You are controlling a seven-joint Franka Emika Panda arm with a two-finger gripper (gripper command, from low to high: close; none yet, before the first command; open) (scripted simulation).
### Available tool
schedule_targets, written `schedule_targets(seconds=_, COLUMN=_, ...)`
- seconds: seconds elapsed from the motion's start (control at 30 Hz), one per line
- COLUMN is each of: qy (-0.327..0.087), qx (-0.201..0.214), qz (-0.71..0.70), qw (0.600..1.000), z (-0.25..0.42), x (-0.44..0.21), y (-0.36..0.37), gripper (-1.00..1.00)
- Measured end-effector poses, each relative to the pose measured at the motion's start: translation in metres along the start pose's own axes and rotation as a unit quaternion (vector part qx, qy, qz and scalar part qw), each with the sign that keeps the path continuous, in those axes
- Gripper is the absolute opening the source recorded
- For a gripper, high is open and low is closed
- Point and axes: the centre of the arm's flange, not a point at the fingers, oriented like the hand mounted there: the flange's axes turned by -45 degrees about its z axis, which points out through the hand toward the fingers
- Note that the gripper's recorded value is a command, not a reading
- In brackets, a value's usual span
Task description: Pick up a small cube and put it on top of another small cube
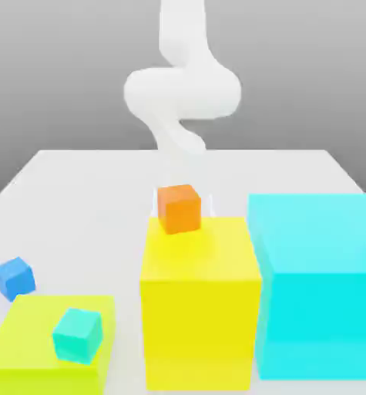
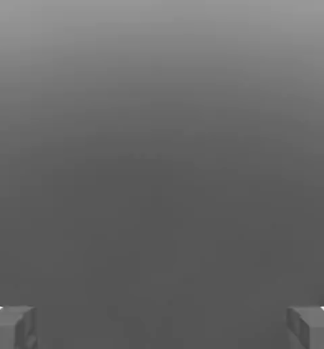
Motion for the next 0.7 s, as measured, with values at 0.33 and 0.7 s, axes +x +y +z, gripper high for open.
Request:
schedule_targets(seconds=0.33, qy=-0.086, qx=-0.139, qz=0.309, qw=0.937, z=0.157, x=-0.046, y=0.128, gripper=0.00)
schedule_targets(seconds=0.7, qy=-0.132, qx=-0.262, qz=0.613, qw=0.733, z=0.259, x=-0.183, y=0.279, gripper=0.00)
